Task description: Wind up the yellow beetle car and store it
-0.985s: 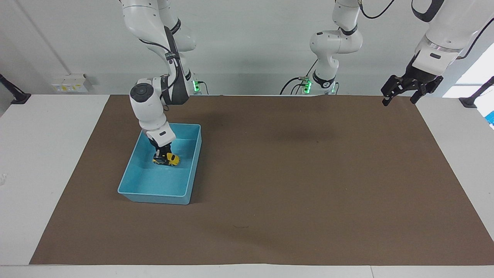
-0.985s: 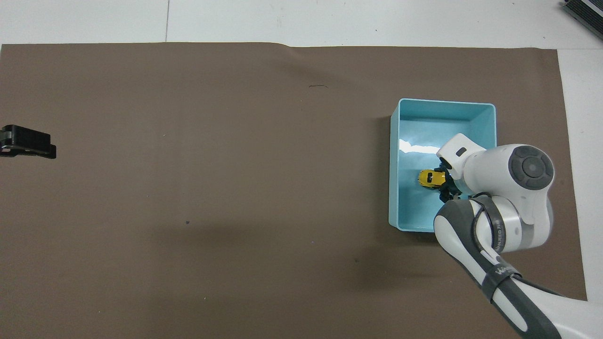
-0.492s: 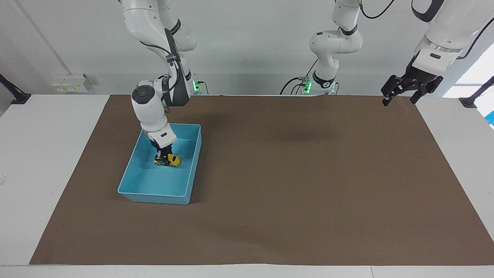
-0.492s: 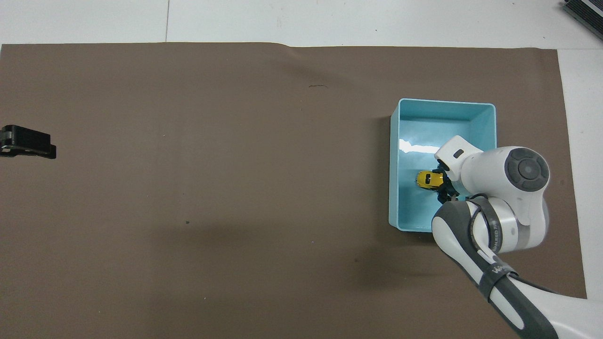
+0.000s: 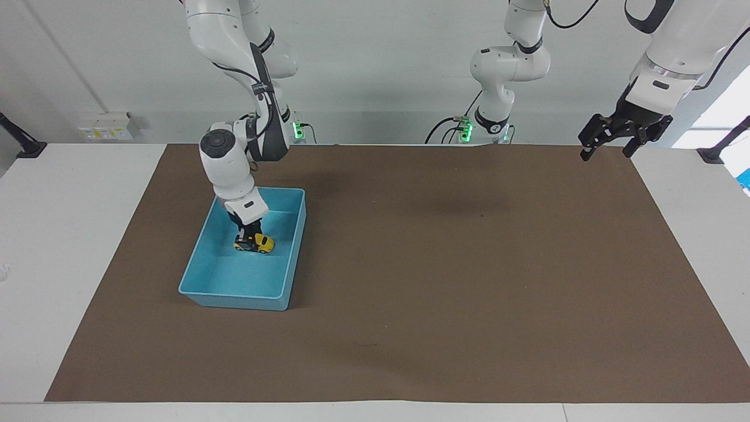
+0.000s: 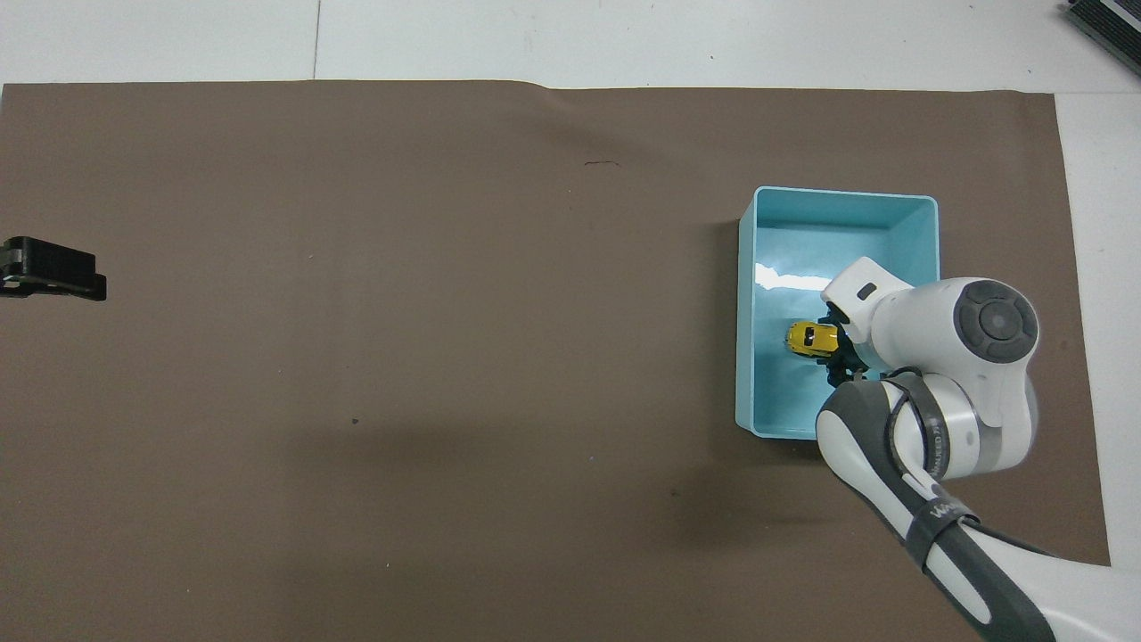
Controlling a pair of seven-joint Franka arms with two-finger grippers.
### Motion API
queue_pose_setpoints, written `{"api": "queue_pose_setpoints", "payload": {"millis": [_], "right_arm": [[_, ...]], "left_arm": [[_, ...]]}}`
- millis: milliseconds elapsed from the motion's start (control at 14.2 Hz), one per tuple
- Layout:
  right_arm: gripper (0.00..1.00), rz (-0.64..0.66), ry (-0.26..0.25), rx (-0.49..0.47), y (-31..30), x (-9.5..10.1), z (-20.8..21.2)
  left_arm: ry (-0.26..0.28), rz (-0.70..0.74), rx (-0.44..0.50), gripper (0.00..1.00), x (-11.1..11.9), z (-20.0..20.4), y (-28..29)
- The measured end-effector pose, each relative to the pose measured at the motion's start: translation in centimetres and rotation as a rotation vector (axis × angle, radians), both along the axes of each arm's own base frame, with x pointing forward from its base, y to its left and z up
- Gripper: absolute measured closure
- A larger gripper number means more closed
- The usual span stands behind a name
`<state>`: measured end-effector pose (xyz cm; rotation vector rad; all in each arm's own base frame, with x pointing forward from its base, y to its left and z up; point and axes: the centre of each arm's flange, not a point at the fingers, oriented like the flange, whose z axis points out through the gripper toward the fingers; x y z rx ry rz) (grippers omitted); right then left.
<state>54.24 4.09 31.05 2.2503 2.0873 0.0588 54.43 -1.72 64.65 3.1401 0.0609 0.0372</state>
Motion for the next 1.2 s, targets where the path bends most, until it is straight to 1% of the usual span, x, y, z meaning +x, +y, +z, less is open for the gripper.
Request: {"api": "queue_pose_setpoints", "payload": {"millis": [211,281,492,844,1055,1196], "right_arm": [[0.06,0.001,0.0,0.0,0.0,0.0,0.0],[0.0,0.001,-0.001,0.0,0.1,0.0,0.0],[0.0,0.004,0.005,-0.002,0.3,0.5,1.0],[0.0,0.004,0.003,-0.009,0.7,2.7,5.8],[0.0,0.01,-0.025,-0.009,1.3,4.2,9.4],[0.0,-0.002,-0.03,0.007,1.4,4.7,10.7]], "left_arm": [[0.0,0.0,0.0,0.0,0.0,0.0,0.0],[0.0,0.0,0.0,0.0,0.0,0.0,0.0],[0.0,0.0,0.0,0.0,0.0,0.0,0.0],[0.0,0.0,0.0,0.0,0.0,0.0,0.0],[0.0,0.0,0.0,0.0,0.0,0.0,0.0],[0.0,0.0,0.0,0.0,0.0,0.0,0.0]]}}
